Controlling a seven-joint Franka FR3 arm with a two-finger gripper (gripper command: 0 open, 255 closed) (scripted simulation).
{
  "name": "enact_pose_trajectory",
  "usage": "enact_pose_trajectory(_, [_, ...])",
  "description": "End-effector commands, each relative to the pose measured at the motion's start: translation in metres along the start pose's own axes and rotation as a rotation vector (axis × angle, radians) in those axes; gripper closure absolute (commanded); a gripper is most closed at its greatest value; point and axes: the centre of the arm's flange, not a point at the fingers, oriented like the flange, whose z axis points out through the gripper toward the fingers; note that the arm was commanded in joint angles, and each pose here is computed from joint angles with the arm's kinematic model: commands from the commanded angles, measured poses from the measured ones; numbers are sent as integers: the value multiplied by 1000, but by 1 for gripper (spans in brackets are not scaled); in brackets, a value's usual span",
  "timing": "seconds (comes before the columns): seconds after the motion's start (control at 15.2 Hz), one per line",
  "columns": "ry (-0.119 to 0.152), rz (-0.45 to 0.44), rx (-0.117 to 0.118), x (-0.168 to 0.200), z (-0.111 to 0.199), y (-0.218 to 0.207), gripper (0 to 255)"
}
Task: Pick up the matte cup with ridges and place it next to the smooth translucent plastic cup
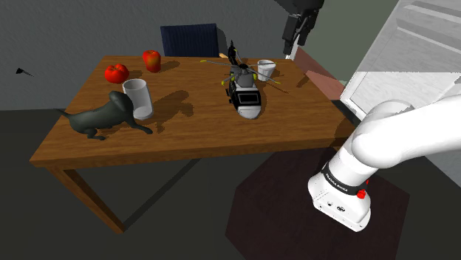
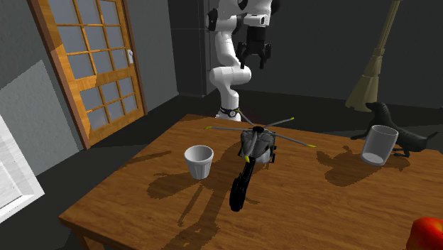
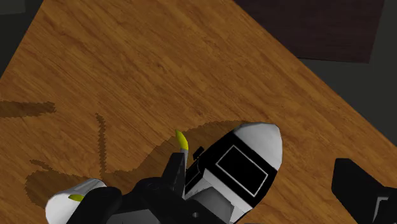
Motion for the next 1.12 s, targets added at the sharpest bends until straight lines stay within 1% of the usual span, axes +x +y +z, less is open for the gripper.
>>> enact_pose_trajectory(0.0, [0,0,0,0,0,0,0])
enact_pose_trajectory(1.06, [-22,63,-60,133,113,115,0])
